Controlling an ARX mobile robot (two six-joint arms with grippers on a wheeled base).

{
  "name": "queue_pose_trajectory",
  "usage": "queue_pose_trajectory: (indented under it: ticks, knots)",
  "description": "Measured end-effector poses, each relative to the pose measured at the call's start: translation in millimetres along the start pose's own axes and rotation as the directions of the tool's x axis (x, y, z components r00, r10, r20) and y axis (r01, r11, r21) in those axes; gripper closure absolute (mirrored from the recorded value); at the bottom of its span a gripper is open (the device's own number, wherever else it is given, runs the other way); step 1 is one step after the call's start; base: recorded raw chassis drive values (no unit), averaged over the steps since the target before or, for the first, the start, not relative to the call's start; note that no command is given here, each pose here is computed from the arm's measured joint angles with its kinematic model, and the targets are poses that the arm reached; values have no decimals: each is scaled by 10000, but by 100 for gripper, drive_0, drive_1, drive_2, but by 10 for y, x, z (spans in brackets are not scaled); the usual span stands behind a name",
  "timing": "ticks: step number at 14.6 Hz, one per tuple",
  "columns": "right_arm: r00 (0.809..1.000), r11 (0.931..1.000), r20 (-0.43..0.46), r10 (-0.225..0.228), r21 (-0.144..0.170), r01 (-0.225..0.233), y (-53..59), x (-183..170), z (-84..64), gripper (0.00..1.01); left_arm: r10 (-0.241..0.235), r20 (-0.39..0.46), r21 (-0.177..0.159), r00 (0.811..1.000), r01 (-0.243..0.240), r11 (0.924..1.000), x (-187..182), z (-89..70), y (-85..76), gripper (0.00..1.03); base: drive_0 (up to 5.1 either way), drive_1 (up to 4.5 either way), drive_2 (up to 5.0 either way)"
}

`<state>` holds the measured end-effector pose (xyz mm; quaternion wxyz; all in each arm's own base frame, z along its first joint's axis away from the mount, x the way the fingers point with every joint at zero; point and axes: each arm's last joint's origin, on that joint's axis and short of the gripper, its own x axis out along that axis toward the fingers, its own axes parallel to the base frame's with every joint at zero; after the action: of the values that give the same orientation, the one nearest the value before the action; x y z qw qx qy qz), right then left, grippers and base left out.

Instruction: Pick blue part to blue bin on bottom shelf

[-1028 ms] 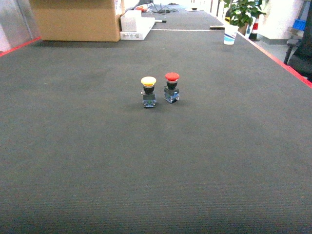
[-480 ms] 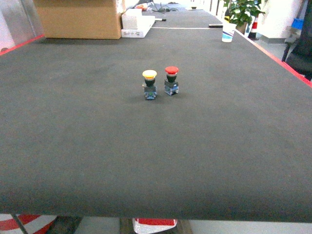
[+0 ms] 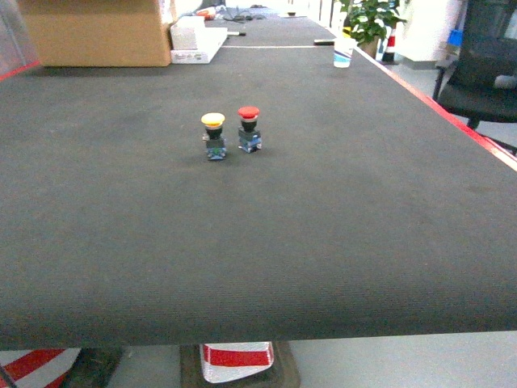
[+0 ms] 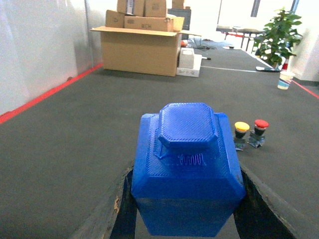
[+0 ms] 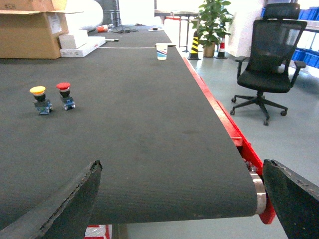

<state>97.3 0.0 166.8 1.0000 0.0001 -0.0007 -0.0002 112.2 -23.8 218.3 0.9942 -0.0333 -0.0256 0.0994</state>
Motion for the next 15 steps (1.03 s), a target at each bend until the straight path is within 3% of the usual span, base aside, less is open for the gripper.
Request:
queue_pose_trajectory:
  ticks: [15]
  knots:
    - [10000, 10000, 0, 0, 0, 0, 0, 0, 0, 3, -3, -17, 6, 10000, 3, 10000, 1, -2, -1, 58, -171, -171, -171]
